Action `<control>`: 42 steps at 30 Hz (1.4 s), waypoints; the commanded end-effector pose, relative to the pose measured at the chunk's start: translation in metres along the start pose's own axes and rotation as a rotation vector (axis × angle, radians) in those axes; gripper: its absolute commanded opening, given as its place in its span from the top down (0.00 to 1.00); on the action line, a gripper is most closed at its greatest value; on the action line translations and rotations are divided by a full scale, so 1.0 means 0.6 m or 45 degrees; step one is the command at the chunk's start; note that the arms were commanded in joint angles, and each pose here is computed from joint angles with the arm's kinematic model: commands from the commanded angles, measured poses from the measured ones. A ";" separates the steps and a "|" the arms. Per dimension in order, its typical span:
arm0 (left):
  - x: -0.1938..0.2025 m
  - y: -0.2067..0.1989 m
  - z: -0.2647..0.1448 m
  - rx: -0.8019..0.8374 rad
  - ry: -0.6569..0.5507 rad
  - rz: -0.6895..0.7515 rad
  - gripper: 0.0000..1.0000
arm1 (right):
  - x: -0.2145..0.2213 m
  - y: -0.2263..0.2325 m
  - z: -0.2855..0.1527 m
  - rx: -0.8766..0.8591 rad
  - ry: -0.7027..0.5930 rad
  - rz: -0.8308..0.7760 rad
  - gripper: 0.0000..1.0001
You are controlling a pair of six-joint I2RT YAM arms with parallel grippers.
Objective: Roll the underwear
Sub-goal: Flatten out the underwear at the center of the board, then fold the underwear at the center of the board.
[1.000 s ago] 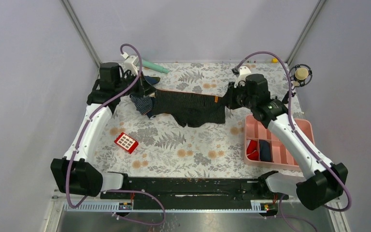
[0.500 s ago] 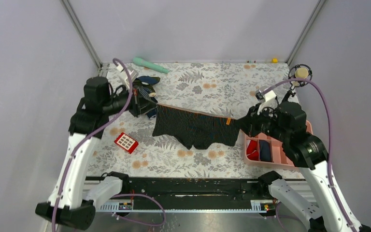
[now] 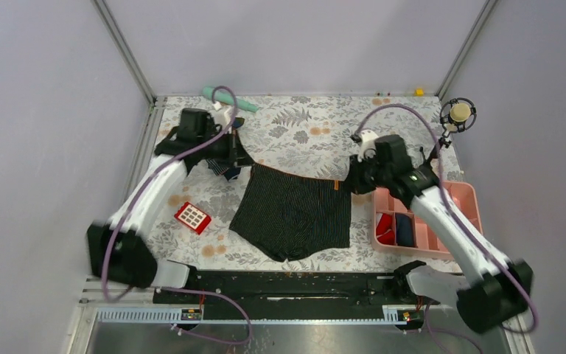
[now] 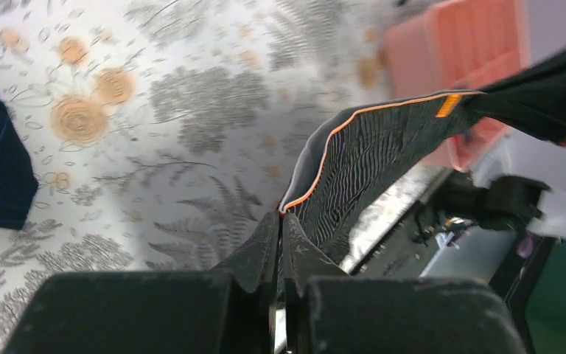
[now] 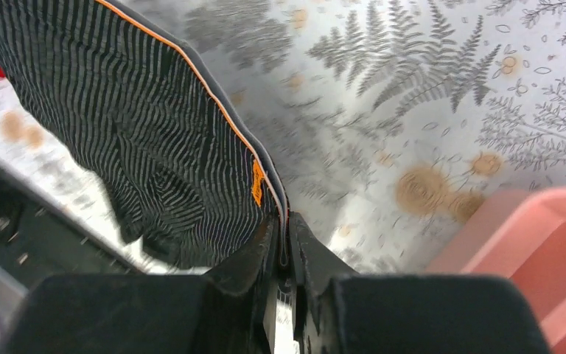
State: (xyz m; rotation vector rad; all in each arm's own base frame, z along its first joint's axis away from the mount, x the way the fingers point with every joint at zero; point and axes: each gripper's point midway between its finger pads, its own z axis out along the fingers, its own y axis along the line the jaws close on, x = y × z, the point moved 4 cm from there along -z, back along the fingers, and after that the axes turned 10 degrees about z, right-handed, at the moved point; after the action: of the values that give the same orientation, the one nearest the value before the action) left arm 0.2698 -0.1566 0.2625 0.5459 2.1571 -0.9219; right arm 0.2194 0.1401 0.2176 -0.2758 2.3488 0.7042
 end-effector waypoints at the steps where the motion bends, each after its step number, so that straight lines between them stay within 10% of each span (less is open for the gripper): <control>1: 0.012 0.118 0.109 -0.171 0.158 -0.165 1.00 | -0.066 -0.062 0.101 0.223 -0.127 0.040 0.92; 13: 0.011 0.267 0.230 -0.410 0.240 -0.217 1.00 | -0.134 -0.164 0.298 0.550 0.037 0.081 0.88; 19: 0.032 0.300 0.228 -0.585 0.285 -0.244 0.98 | -0.155 -0.181 0.328 0.606 0.007 0.054 0.62; 24: 0.024 0.303 0.219 -0.619 0.262 -0.261 0.61 | -0.181 -0.173 0.299 0.625 -0.063 -0.003 0.44; 27: 0.025 0.299 0.222 -0.584 0.256 -0.265 0.56 | -0.187 -0.146 0.271 0.534 -0.094 0.006 0.43; 42: 0.071 0.320 0.264 -0.398 0.357 -0.251 0.75 | -0.085 -0.056 0.222 0.145 0.083 0.227 0.51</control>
State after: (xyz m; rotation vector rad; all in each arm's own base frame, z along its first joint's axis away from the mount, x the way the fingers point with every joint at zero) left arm 0.4174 -0.1422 0.0582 0.2679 2.6520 -0.5901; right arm 0.3568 0.1766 0.1544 -0.0282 2.4577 0.5567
